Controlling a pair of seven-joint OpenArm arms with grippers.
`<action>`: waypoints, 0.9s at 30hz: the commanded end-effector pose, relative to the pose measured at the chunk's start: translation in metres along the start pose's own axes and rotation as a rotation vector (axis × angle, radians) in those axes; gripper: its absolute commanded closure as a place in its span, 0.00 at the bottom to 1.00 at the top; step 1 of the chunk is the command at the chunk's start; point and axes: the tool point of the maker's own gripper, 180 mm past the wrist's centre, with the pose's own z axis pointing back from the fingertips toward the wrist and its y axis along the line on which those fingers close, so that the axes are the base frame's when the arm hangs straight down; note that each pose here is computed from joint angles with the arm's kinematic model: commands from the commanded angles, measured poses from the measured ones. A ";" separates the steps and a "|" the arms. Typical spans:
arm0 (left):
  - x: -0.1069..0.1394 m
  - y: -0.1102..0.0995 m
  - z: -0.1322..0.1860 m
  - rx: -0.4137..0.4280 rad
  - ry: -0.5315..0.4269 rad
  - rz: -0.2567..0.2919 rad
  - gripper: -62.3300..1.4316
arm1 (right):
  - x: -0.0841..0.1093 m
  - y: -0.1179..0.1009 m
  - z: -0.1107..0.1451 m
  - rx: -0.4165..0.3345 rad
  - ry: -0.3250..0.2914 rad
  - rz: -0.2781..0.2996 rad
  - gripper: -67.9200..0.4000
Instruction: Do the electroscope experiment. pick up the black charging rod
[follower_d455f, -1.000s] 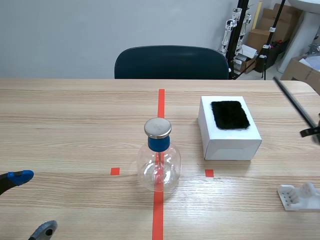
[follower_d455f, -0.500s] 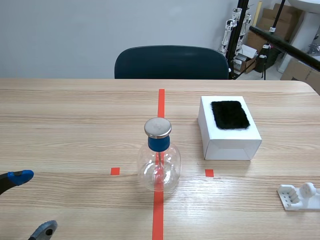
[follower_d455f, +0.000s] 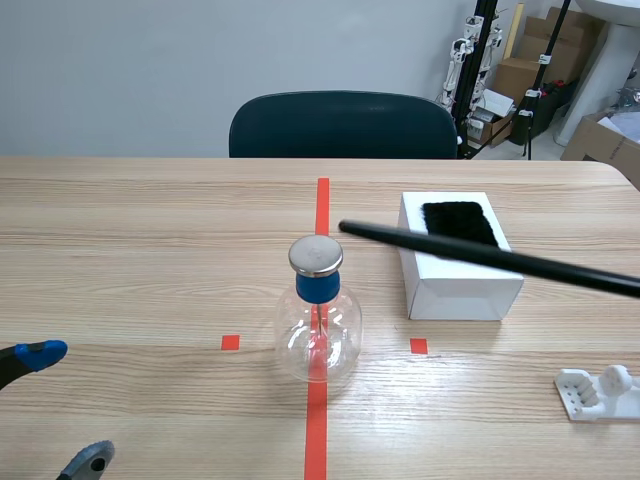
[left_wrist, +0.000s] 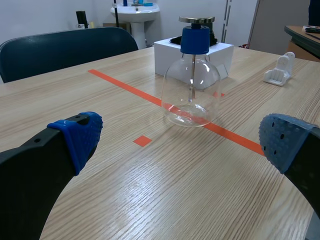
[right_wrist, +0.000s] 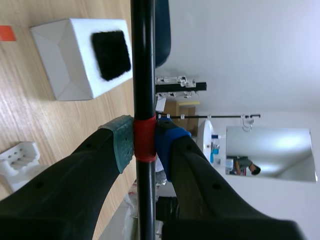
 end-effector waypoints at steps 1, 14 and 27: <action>0.006 0.003 0.002 0.007 -0.019 -0.006 0.00 | 0.005 -0.005 -0.001 -0.027 -0.025 0.016 0.99; 0.006 0.003 0.002 0.007 -0.019 -0.006 0.00 | 0.050 -0.044 0.010 -0.340 -0.124 0.075 0.99; 0.006 0.003 0.002 0.007 -0.019 -0.006 0.00 | 0.077 -0.013 0.030 -0.203 -0.207 0.123 0.99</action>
